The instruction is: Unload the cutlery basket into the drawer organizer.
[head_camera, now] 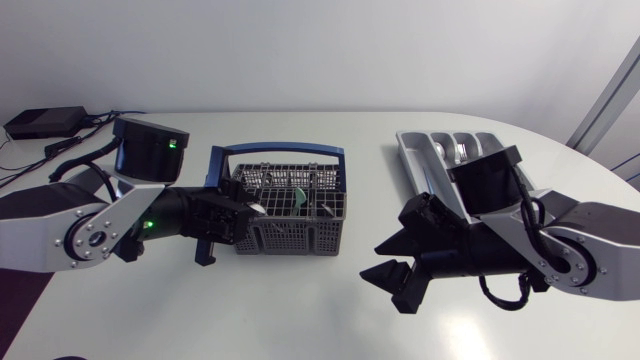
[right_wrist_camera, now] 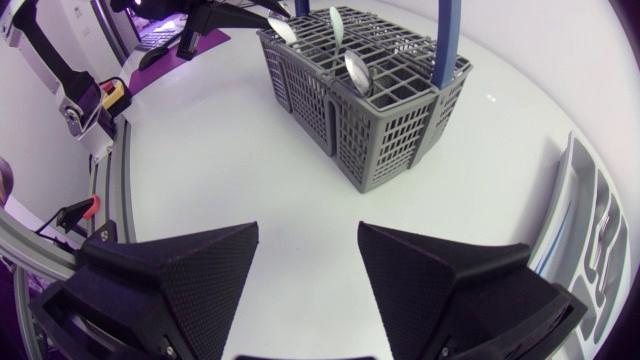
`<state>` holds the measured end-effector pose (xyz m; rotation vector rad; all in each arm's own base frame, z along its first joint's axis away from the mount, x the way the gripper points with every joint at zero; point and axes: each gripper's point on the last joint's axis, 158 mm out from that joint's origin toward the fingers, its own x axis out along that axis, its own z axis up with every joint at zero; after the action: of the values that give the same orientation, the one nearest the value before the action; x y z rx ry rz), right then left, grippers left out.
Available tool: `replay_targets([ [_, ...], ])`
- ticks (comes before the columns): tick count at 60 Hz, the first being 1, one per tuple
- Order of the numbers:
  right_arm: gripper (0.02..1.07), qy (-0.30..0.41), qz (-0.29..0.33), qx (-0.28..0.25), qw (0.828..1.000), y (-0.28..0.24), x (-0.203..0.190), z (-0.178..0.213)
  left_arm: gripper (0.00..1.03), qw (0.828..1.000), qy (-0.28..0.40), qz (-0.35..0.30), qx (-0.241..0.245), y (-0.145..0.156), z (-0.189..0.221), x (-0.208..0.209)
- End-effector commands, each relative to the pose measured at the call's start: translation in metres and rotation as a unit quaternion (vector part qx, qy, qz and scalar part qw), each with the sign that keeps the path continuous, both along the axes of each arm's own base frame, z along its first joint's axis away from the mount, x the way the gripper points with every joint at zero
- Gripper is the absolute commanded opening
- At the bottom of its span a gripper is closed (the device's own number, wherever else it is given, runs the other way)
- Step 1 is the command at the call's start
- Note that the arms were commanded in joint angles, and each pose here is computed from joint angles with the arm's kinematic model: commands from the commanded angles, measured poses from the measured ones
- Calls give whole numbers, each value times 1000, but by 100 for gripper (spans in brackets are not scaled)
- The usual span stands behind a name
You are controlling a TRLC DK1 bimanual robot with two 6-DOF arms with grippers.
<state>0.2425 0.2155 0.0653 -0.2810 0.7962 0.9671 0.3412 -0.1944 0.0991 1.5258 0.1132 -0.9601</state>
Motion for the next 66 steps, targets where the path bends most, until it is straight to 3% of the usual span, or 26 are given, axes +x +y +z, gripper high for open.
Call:
replay_targets([
  [1,75,4,2,-2,1000,-4,-5,-5,11,1000,-21,-14,13,-5,7,7],
  [9,75,5,1,-2,1000,-5,-5,-8,6,999,-27,-14,12,-5,11,9],
  [35,75,8,0,-3,1000,-5,-6,-11,6,998,-44,-24,33,-5,37,7],
  [66,75,-7,5,0,1000,-2,-8,-2,6,997,-23,-25,72,21,72,-27],
])
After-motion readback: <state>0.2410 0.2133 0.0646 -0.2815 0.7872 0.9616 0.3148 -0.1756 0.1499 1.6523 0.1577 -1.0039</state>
